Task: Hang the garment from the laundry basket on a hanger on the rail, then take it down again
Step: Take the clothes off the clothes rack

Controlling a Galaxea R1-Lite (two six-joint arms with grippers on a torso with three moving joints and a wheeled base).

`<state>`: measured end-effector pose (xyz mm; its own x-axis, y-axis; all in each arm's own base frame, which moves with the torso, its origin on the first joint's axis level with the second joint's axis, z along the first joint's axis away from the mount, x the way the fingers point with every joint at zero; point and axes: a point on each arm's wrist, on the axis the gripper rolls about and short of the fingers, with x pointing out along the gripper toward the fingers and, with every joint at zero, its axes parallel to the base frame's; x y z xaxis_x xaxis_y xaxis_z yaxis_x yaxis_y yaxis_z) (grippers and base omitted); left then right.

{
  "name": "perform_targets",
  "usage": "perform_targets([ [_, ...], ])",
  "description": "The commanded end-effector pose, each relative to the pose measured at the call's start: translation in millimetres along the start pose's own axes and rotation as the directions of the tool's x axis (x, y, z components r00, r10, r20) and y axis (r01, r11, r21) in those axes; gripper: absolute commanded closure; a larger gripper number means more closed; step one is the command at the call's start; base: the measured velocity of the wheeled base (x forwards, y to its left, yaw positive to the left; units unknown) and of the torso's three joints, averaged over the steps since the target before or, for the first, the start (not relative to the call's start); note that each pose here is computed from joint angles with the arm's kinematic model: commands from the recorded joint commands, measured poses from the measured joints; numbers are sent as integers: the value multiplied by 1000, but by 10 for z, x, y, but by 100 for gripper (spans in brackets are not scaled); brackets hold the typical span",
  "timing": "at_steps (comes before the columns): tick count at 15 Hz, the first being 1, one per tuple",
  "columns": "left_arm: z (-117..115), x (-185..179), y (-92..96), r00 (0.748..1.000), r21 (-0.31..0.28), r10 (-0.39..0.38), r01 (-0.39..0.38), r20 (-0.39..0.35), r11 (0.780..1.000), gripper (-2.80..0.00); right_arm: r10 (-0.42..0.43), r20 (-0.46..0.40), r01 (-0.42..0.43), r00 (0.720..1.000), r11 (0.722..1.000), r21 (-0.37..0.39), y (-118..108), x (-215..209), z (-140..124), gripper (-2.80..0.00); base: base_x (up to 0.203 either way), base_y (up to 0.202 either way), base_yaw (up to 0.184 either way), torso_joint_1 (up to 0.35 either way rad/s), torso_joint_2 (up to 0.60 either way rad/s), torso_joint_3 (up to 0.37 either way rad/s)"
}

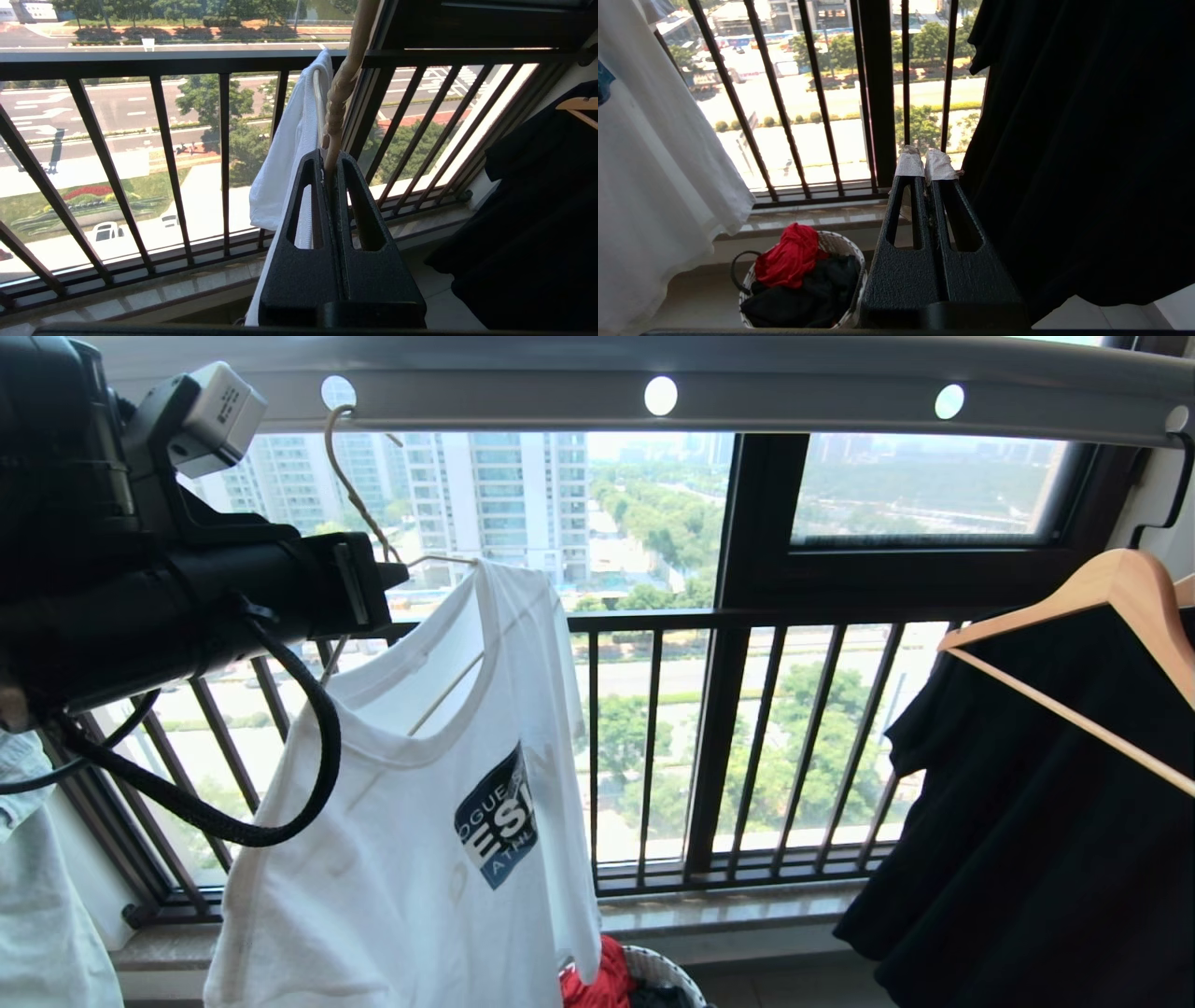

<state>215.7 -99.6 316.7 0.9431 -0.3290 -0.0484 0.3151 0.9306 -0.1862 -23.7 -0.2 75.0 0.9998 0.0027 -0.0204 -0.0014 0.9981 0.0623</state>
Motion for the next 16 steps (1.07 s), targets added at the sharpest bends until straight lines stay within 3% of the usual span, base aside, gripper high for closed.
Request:
perform_targets([
  [1, -66, -13, 16, 999, -5, -7, 7, 43, 1000, 0, 0, 0, 0, 1000, 1000, 0, 0, 0, 1, 0, 0, 0, 0, 0, 0, 0],
  [3, -64, -47, 19, 994, -11, -20, 21, 104, 1000, 0, 0, -1, 0, 1000, 1000, 0, 0, 1, -2, 0, 0, 0, 0, 0, 0, 0],
  [7, -60, -133, 27, 989, -13, -29, 31, 146, 999, 0, 0, 0, 0, 1000, 1000, 0, 0, 0, 1, 0, 0, 0, 0, 0, 0, 0],
  [16, -67, -474, 60, 983, 27, -39, 35, 179, 999, 0, 0, -2, 0, 1000, 1000, 0, 0, 2, -3, 0, 0, 0, 0, 0, 0, 0],
])
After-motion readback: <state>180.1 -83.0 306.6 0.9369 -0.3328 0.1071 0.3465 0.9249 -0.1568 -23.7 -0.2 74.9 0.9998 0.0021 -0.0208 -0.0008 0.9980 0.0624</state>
